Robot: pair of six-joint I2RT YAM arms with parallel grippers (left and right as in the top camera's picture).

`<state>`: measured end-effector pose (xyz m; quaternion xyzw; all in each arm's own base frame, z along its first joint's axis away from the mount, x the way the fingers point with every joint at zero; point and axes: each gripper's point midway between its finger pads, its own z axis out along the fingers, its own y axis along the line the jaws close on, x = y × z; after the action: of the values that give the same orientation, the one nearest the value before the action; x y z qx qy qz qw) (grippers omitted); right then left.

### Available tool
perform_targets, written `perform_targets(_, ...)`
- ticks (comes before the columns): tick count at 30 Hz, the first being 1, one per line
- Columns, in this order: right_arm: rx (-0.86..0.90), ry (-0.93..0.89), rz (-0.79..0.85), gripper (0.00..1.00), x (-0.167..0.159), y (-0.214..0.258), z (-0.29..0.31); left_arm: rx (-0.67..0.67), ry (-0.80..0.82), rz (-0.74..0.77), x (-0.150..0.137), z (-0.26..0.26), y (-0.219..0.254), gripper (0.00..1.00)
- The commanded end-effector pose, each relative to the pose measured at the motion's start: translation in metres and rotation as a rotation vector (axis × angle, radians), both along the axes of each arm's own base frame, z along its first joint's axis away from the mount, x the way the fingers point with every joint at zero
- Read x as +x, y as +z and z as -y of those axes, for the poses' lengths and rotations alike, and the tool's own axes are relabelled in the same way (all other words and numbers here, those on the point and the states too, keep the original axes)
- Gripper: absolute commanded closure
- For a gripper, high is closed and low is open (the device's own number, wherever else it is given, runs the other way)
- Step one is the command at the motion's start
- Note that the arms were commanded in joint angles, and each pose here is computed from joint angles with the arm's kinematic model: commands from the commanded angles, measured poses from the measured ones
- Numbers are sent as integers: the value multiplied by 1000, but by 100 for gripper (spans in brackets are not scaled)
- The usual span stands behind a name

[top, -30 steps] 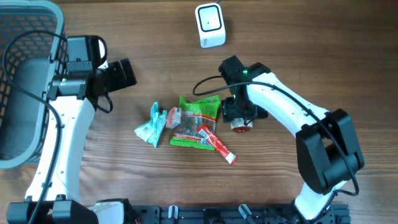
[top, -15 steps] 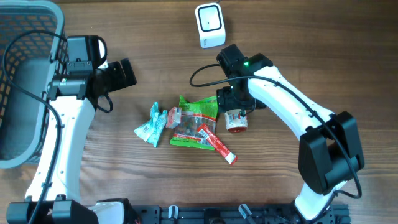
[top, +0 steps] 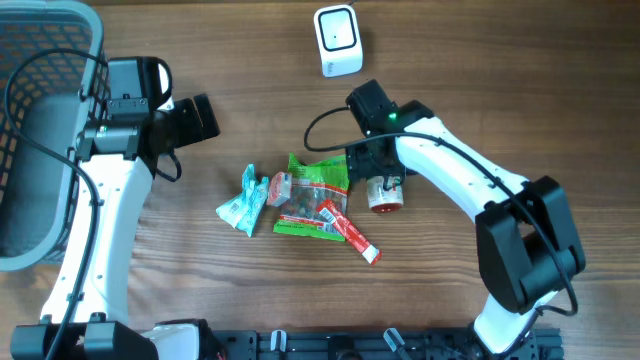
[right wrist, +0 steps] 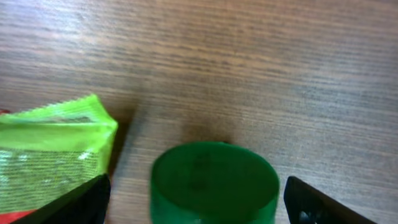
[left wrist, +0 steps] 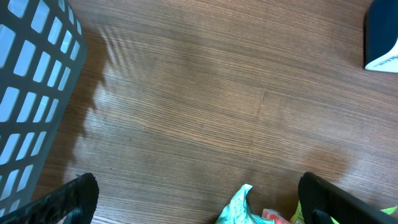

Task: Scan the item barcode
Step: 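Lower the right gripper and grasp the green-lid jar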

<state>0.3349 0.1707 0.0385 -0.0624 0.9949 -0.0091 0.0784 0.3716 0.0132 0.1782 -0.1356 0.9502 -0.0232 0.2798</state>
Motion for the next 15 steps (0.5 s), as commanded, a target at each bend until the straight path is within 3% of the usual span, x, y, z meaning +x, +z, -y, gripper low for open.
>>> perform_targets(1,-16,22,29,10,-1,-2,4,16,-8,27,3,-3,10,0)
perform_targets(4,-22,50,43,11,-1,-12,5,16,-8,27,3,-3,10,0)
perform_targets(7,-22,61,46,26,-2,-16,6,16,-8,27,3,-3,10,0)
perform_targets(15,-15,63,42,26,-1,-8,3,16,-8,27,3,-3,10,0)
